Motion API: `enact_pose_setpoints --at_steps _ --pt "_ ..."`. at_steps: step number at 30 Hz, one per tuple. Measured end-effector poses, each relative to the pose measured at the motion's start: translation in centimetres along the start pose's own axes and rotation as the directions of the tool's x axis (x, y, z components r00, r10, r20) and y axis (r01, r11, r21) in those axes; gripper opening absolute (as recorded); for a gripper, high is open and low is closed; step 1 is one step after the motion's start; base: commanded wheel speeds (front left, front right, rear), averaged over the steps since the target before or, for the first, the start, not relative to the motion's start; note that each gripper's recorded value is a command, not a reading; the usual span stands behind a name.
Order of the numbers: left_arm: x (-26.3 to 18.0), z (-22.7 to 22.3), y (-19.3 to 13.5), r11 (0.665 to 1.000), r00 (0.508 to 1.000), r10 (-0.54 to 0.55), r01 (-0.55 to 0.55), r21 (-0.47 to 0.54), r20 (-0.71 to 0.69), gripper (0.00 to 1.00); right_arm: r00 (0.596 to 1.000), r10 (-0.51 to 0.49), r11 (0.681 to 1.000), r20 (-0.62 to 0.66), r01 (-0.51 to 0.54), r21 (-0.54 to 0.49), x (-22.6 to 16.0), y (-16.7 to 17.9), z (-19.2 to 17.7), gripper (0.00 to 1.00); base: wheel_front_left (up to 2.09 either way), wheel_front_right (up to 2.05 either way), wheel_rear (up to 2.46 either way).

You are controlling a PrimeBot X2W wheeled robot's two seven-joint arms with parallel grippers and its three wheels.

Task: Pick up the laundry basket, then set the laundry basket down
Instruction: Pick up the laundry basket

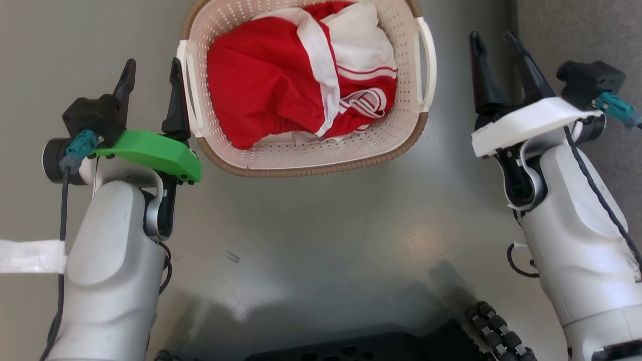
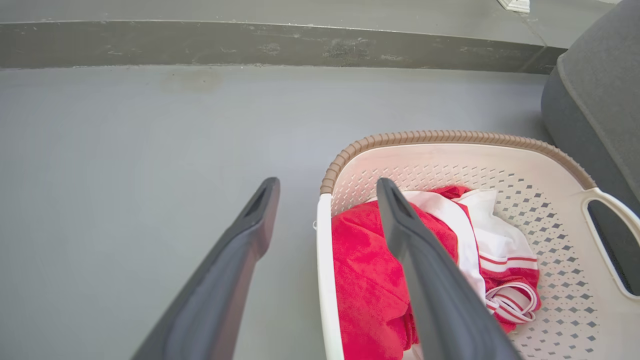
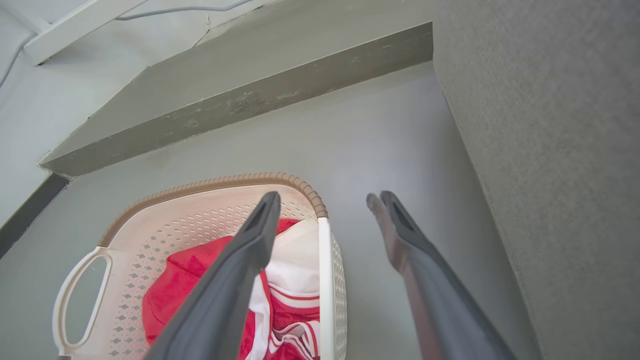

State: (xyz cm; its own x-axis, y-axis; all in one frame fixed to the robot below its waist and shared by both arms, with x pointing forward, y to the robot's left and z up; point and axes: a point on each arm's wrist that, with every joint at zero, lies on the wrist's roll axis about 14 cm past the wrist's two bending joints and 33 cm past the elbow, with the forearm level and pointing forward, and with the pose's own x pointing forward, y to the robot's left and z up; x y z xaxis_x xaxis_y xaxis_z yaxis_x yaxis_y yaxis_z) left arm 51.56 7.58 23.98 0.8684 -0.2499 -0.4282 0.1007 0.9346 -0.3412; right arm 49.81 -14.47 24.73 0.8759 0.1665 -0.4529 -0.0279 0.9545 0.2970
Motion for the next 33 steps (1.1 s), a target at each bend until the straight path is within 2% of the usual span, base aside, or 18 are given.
enact_pose_setpoints --at_steps 9,19,33 --pt "1.8 -2.2 0.1 1.0 0.998 -0.02 0.02 -0.005 -0.061 1.0 0.995 -0.006 1.0 -0.097 0.007 0.019 1.5 -0.3 -3.6 1.0 0.0 0.0 0.0" --pt "3.0 -5.1 0.5 0.999 0.989 -0.033 0.03 -0.024 -0.144 1.0 0.982 0.032 0.999 -0.184 -0.029 0.017 3.3 0.7 -6.6 1.0 0.0 0.0 0.0" --pt "3.4 -9.7 1.0 0.999 0.956 -0.039 0.026 -0.048 -0.292 1.0 0.956 0.046 0.999 -0.289 -0.045 0.011 4.7 0.8 -10.3 1.0 0.0 0.0 0.0"
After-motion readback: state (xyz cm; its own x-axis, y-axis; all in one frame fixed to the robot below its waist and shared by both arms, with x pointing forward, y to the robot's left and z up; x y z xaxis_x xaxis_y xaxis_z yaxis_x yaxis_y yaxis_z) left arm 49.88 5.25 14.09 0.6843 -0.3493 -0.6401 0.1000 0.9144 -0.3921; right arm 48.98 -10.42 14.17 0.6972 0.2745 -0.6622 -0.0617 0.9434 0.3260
